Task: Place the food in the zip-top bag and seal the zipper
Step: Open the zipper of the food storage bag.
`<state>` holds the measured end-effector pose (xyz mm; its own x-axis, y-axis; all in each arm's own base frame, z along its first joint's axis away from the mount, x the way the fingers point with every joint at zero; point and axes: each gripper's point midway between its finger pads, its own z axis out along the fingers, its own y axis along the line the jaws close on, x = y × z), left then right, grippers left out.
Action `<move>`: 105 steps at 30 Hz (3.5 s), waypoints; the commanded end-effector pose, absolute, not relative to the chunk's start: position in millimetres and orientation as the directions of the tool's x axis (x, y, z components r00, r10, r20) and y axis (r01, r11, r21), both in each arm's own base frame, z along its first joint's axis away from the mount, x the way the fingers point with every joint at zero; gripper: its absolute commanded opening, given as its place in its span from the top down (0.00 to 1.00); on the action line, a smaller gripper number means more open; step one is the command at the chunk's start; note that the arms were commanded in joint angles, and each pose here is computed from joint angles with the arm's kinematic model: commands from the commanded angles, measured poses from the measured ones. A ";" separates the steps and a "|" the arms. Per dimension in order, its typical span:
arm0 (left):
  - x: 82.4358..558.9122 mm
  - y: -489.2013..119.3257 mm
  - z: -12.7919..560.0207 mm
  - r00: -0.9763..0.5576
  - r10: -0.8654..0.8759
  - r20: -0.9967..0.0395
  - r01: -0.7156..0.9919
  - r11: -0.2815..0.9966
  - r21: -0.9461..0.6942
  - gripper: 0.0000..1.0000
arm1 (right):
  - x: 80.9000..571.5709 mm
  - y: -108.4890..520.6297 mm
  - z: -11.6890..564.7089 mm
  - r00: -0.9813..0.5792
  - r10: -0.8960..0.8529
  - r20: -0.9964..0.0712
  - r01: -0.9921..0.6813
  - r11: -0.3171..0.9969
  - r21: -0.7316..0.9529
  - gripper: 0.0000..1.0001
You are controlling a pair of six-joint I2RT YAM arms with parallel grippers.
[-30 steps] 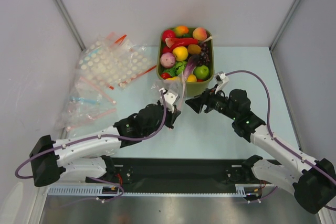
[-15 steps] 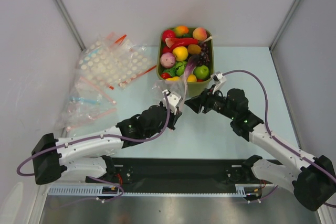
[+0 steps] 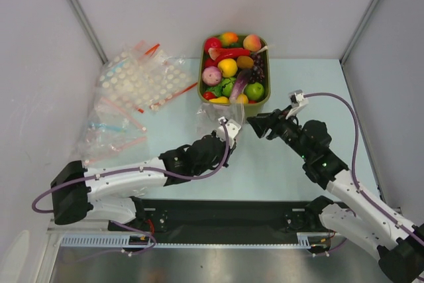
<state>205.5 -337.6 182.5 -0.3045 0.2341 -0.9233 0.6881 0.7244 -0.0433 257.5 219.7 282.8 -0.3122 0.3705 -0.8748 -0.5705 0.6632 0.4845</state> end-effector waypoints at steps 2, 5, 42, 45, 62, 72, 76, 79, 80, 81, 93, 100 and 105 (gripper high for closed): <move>205.5 -351.1 204.2 -0.250 0.226 -0.941 0.693 0.721 -0.011 1.00 | 271.7 193.8 283.6 -0.242 0.408 -0.880 -0.477 0.740 0.474 0.44; 204.6 -352.8 203.9 -0.241 0.238 -0.941 0.693 0.721 0.005 1.00 | 277.5 188.2 280.1 -0.251 0.414 -0.875 -0.453 0.749 0.484 0.46; 193.1 -371.3 190.3 -0.201 0.345 -0.917 0.702 0.704 0.111 1.00 | 288.0 196.7 265.8 -0.322 0.370 -0.871 -0.445 0.753 0.485 0.43; 192.3 -372.2 189.4 -0.198 0.350 -0.915 0.703 0.702 0.117 1.00 | 287.5 198.3 265.6 -0.327 0.370 -0.870 -0.450 0.748 0.488 0.41; 192.5 -371.6 191.6 -0.200 0.341 -0.919 0.695 0.710 0.112 1.00 | 290.9 189.3 261.2 -0.328 0.387 -0.862 -0.394 0.773 0.497 0.50; 192.7 -370.1 193.0 -0.200 0.333 -0.921 0.691 0.715 0.108 1.00 | 291.9 185.3 261.6 -0.323 0.399 -0.858 -0.376 0.778 0.503 0.51; 192.8 -370.3 192.8 -0.201 0.334 -0.921 0.691 0.715 0.109 1.00 | 291.9 183.4 262.2 -0.319 0.408 -0.856 -0.368 0.779 0.508 0.42; 193.5 -369.9 192.8 -0.201 0.334 -0.921 0.689 0.717 0.109 1.00 | 292.3 182.2 262.3 -0.317 0.409 -0.856 -0.365 0.780 0.508 0.39; 193.1 -370.0 192.9 -0.202 0.333 -0.921 0.689 0.717 0.108 0.99 | 292.2 182.7 261.4 -0.320 0.407 -0.855 -0.365 0.780 0.508 0.40; 193.9 -369.6 193.4 -0.201 0.330 -0.922 0.686 0.719 0.107 1.00 | 292.2 183.0 260.9 -0.322 0.406 -0.855 -0.365 0.780 0.508 0.41; 193.7 -365.1 198.0 -0.198 0.309 -0.930 0.677 0.729 0.098 1.00 | 296.2 180.3 252.7 -0.347 0.400 -0.848 -0.335 0.792 0.511 0.58; 196.5 -362.5 198.8 -0.193 0.311 -0.931 0.663 0.740 0.110 1.00 | 300.7 182.1 243.7 -0.382 0.377 -0.843 -0.315 0.805 0.503 0.61; 200.6 -359.8 196.2 -0.194 0.329 -0.924 0.631 0.763 0.139 1.00 | 301.6 186.3 237.9 -0.416 0.367 -0.832 -0.310 0.803 0.509 0.71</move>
<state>195.9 -357.1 173.4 -0.2227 0.3734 -0.9005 0.6626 0.7355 0.1412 296.2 184.4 217.9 -0.4386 0.3541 -0.8260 -0.2968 0.8105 0.5050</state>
